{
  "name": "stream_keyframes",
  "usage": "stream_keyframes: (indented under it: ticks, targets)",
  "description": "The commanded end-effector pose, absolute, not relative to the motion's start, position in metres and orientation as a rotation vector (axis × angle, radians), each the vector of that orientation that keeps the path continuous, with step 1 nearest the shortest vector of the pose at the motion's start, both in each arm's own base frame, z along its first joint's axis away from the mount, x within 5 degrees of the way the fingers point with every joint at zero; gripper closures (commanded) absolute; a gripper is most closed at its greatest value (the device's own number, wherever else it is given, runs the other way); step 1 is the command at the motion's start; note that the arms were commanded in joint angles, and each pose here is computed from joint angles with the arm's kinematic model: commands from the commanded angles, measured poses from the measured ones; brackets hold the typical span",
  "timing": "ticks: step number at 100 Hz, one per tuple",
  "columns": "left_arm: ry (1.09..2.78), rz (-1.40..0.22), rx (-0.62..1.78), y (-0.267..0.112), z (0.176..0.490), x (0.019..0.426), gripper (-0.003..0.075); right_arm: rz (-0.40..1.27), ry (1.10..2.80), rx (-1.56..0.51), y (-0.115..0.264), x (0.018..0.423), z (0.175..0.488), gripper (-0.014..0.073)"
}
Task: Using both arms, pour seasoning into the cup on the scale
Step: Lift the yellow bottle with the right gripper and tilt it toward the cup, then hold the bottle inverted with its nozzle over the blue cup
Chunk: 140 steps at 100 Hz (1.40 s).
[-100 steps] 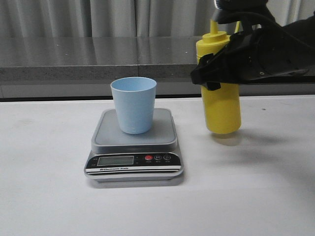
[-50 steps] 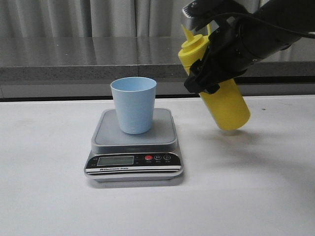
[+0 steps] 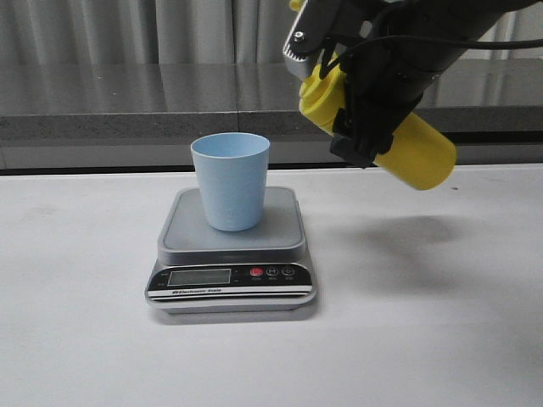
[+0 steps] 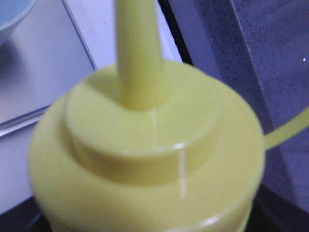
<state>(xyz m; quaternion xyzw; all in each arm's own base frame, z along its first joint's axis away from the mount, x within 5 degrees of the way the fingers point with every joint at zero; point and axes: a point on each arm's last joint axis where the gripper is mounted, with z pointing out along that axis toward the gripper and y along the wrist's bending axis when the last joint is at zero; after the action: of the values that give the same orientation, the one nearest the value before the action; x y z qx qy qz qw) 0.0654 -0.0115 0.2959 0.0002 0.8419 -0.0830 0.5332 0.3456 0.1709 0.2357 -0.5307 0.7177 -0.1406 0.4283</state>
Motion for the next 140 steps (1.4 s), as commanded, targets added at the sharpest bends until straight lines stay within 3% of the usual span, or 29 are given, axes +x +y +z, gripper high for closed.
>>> stream_keyframes:
  ticks: [1, 53, 105, 140]
  targets:
    - [1.913, -0.205, -0.015, -0.011, 0.310, 0.068, 0.0740, -0.452, 1.646, -1.354, 0.176, 0.343, 0.274, 0.0308]
    - [1.913, -0.205, -0.015, -0.011, 0.310, 0.068, 0.0740, -0.737, 1.488, -1.565, 0.216, 0.335, 0.278, 0.0308]
    - [1.913, -0.205, -0.015, -0.011, 0.310, 0.068, 0.0740, -1.106, 1.243, -1.698, 0.223, 0.335, 0.281, 0.0308]
    - [1.913, -0.205, -0.015, -0.011, 0.310, 0.068, 0.0740, -1.168, 1.181, -1.750, 0.234, 0.337, 0.267, 0.0308]
